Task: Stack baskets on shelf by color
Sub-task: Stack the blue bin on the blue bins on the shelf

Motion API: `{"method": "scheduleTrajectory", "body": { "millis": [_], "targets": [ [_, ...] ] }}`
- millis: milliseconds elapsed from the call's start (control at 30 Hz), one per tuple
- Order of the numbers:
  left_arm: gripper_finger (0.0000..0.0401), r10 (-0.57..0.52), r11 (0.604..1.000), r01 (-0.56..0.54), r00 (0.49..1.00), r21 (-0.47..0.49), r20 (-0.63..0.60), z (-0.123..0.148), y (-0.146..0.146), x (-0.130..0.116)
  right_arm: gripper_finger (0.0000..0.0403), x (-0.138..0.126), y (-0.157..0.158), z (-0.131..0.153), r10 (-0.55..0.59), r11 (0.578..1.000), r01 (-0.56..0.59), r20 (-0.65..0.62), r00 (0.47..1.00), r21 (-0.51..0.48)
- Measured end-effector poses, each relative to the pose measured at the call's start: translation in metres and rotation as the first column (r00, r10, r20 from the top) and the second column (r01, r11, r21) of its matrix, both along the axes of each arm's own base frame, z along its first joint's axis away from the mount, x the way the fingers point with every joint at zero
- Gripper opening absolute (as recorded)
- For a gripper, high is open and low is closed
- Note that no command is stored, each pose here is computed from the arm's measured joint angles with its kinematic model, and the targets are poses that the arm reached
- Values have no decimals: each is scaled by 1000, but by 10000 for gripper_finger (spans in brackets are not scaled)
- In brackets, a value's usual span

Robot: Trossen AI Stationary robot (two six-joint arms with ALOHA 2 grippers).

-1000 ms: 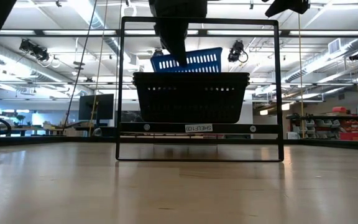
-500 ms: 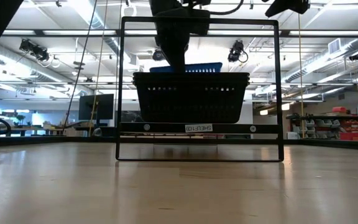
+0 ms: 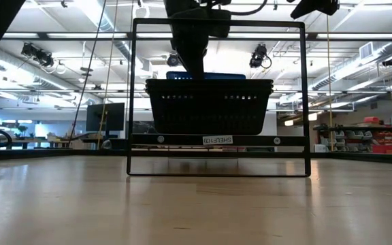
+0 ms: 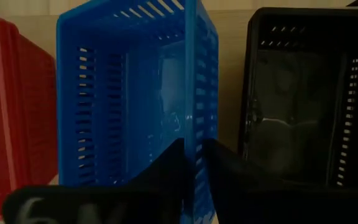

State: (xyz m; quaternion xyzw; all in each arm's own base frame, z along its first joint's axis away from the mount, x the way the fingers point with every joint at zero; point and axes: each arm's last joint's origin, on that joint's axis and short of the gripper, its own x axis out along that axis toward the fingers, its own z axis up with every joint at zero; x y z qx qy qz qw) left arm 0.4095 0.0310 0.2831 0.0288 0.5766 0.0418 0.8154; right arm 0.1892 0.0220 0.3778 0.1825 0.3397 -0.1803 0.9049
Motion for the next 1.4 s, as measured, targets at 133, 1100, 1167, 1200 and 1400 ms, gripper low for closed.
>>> {"method": "scheduleTrajectory", "body": {
  "millis": [133,1100,1167,1200,1400],
  "targets": [
    [77,-1,1000,1,1000,0,1,0,0,0,210,0,0,0,0,1000,0,0,1000,0],
    [42,2,1000,-2,1000,7,6,-2,0,2,210,0,0,0,0,1000,0,0,1000,0],
    [51,2,1000,-2,1000,8,11,-6,0,3,210,0,0,0,0,1000,0,0,1000,0],
    [55,3,1000,-3,1000,9,17,-8,0,4,210,0,0,0,0,1000,0,0,1000,0],
    [71,9,1000,-9,1000,25,-2,-10,0,3,210,0,0,0,-1,1000,1,-1,1000,0]
  ]
}}
